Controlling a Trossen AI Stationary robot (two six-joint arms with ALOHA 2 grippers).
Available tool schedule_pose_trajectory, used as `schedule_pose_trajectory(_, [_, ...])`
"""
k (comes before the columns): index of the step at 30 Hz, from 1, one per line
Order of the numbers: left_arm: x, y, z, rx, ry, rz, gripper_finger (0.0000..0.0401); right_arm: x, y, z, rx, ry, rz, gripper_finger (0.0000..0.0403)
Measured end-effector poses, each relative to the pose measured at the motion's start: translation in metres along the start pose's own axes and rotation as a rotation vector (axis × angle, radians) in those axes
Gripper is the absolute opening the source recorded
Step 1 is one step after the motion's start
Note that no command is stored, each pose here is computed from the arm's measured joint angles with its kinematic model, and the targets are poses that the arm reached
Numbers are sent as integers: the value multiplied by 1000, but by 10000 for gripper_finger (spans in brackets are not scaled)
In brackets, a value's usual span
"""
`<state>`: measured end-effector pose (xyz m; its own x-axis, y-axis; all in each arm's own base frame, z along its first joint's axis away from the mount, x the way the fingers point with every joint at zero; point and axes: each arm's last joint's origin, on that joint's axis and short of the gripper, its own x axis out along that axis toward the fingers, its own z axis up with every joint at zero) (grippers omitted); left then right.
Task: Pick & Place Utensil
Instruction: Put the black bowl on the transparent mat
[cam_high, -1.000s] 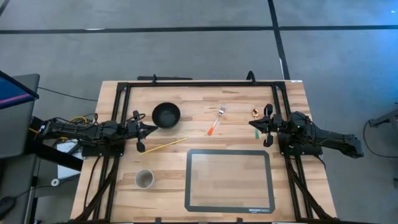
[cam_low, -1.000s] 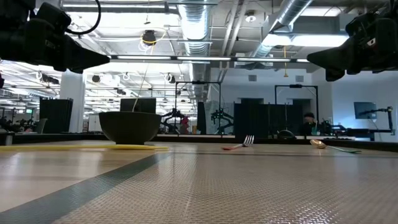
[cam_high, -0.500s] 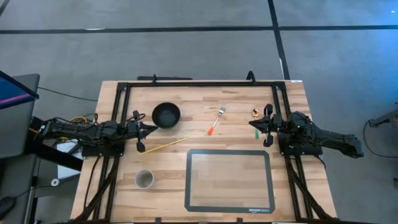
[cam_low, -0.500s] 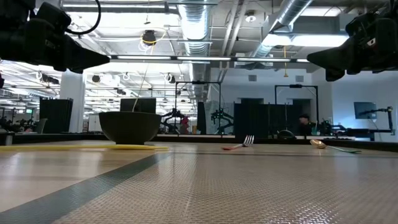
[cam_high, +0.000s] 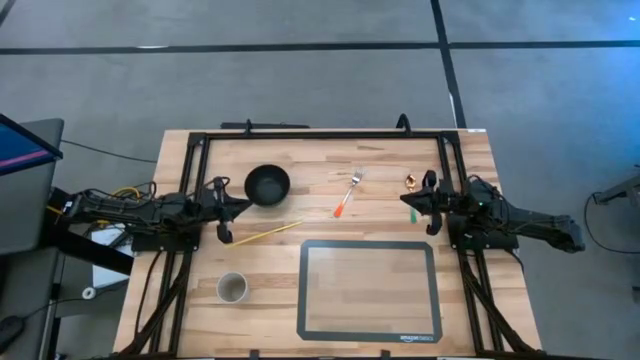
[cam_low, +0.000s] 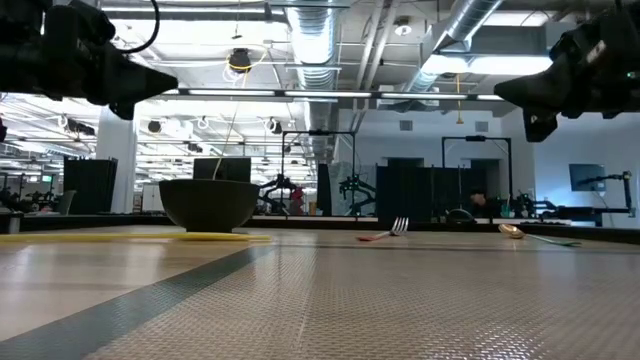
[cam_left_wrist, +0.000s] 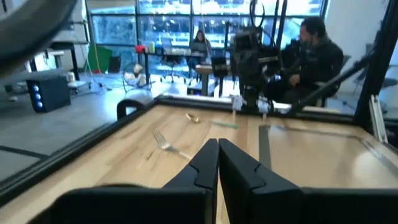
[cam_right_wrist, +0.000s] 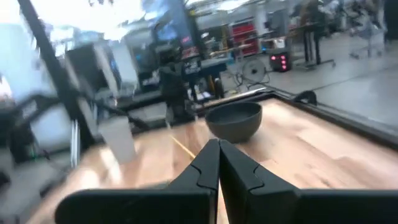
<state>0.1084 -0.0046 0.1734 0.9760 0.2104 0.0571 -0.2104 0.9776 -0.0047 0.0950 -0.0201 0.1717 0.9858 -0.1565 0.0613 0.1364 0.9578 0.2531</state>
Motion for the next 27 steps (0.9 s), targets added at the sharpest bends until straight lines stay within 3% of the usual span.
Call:
schedule_pose_trajectory(6, [0, 0, 6, -36, -64, 3, 12, 0, -2, 1, -32, -17, -53, 1])
schedule_pose_trajectory(11, [3, 0, 32, 54, -103, 18, 21, 0, -2, 5, -33, -74, -87, 1])
schedule_pose_trajectory(15, [14, 1, 55, 163, -75, 67, 54, -1, -2, 10, -31, -132, -139, 1])
schedule_pose_trajectory(21, [49, 4, 55, 290, 253, 117, 130, -1, -3, 10, -25, -135, -146, 5])
schedule_pose_trajectory(27, [79, 7, 19, 327, 566, 117, 192, 0, -3, 7, -23, -107, -158, 39])
